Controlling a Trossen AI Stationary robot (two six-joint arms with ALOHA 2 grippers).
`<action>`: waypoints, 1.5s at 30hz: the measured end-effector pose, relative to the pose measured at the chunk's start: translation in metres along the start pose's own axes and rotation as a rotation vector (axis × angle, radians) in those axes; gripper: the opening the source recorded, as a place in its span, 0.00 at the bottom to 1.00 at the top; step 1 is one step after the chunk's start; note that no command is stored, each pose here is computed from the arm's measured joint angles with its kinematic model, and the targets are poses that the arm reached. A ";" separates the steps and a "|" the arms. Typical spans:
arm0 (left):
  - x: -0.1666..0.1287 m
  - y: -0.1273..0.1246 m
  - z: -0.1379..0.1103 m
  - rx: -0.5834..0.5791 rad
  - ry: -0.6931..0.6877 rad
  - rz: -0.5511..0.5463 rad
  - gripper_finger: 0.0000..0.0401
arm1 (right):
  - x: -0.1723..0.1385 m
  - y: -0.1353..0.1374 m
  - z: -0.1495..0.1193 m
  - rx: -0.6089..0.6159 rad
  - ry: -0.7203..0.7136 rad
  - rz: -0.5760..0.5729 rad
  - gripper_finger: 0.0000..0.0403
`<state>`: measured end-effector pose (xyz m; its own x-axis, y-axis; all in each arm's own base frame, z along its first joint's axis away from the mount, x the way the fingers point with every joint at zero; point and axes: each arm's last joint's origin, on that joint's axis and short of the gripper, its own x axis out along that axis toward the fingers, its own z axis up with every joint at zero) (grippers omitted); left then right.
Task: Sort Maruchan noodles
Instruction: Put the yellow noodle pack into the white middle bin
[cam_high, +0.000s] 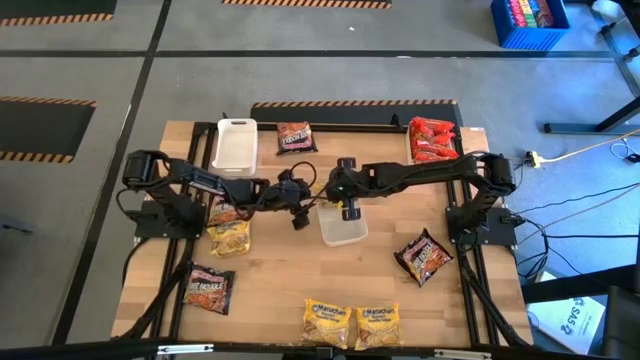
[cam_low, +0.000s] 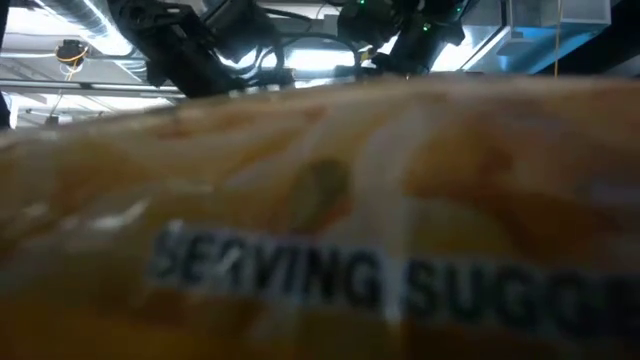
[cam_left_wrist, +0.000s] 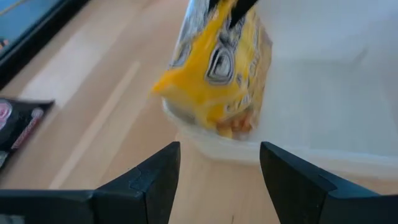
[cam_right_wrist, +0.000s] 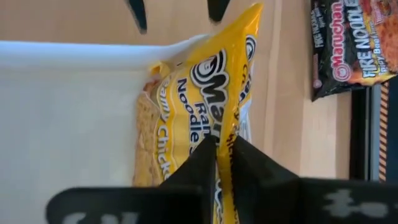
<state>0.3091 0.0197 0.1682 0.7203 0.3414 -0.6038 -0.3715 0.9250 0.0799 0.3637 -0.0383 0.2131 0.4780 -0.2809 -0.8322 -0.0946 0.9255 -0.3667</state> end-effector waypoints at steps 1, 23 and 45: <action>-0.002 0.000 0.000 0.002 0.001 0.001 0.54 | 0.000 0.000 0.000 0.001 -0.002 0.005 0.08; -0.012 -0.024 -0.005 0.046 0.019 -0.066 0.54 | -0.105 0.032 -0.003 0.116 0.052 0.086 0.53; -0.066 -0.109 -0.021 -0.011 -0.055 -0.350 0.54 | -0.115 0.180 -0.068 0.383 -0.242 0.677 0.52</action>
<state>0.2893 -0.1069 0.1827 0.8354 0.0132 -0.5495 -0.1031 0.9857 -0.1331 0.2325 0.1434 0.2150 0.6041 0.3926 -0.6935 -0.1468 0.9102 0.3874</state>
